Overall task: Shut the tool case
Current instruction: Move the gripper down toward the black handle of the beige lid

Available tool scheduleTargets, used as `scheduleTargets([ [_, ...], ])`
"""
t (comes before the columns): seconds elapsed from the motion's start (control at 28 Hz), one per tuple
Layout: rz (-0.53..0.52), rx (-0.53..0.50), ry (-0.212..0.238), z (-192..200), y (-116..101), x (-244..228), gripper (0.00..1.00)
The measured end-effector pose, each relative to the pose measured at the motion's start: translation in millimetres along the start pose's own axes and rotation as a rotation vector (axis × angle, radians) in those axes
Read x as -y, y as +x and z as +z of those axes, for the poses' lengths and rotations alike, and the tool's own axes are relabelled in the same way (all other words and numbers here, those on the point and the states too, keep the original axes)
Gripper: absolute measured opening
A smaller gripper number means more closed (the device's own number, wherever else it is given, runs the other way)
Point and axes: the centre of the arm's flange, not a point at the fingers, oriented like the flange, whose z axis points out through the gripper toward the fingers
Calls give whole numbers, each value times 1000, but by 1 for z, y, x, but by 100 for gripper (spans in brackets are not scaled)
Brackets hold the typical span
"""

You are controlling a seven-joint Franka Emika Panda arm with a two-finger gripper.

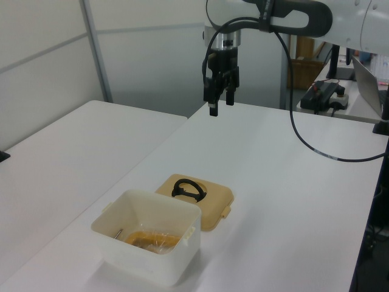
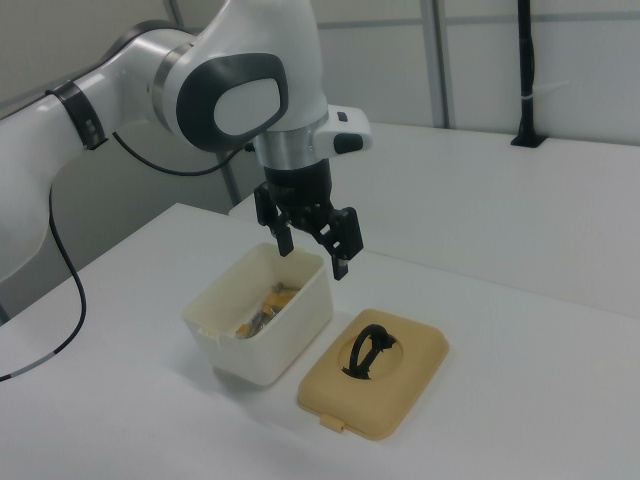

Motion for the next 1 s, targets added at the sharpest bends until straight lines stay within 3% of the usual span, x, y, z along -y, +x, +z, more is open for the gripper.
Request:
scheduleTargets([
  [0.07,-20,19,-4,15,9,13,100],
  [0.32,-22,-65,-50,27,26,10,100],
  [1.0,26,-58,-107,149,85,34,100],
])
